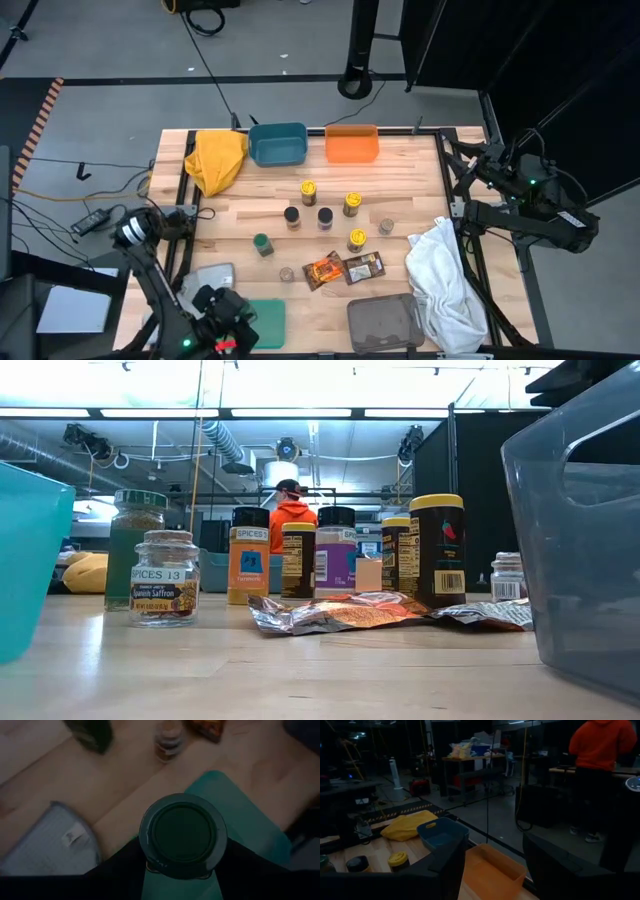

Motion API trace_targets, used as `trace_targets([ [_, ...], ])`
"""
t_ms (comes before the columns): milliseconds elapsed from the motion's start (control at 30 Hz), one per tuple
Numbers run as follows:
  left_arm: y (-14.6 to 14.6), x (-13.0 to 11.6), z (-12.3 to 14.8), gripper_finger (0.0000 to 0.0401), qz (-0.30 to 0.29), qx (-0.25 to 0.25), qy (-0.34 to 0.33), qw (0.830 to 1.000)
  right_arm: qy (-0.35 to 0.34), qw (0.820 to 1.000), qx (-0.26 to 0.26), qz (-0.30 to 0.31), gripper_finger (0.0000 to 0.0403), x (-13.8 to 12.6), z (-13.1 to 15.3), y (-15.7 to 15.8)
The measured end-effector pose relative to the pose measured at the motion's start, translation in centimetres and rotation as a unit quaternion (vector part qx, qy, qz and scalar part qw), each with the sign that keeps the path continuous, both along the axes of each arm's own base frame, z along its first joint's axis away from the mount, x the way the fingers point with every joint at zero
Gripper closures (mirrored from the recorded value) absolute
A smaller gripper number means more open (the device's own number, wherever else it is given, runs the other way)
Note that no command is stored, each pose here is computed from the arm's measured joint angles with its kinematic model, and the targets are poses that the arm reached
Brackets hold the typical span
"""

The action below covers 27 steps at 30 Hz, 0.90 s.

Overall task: Sort spices by type
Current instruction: Put the top green seasoning bottle into the green bin

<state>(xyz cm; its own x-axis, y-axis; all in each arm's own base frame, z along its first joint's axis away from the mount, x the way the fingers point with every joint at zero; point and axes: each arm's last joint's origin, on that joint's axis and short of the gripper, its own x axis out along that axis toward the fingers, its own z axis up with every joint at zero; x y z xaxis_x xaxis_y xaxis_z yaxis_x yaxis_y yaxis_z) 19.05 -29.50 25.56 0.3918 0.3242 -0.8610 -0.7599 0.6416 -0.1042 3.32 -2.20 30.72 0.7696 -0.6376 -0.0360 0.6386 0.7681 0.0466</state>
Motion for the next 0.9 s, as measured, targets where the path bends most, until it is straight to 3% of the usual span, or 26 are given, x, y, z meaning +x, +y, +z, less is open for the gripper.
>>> trace_targets([
  [233,-0.8,-2.0,-0.6,0.0213,0.089,-0.009,-0.026,0.996,0.000,1.000,0.000,0.000,0.0196,0.0,0.0,0.0],
  [467,-1.3,-2.4,-0.8,0.0213,0.089,-0.025,-0.031,0.995,0.001,1.000,0.000,0.000,0.0196,0.0,0.0,0.0],
  [600,-1.4,-2.2,-1.5,0.0213,0.085,-0.006,-0.022,0.996,0.007,1.000,0.001,0.000,0.0196,0.0,-0.1,0.0],
  [900,-1.7,-2.5,-2.4,0.0213,0.009,0.043,0.024,0.999,0.016,1.000,0.005,-0.001,0.0196,0.0,-0.3,0.0],
])
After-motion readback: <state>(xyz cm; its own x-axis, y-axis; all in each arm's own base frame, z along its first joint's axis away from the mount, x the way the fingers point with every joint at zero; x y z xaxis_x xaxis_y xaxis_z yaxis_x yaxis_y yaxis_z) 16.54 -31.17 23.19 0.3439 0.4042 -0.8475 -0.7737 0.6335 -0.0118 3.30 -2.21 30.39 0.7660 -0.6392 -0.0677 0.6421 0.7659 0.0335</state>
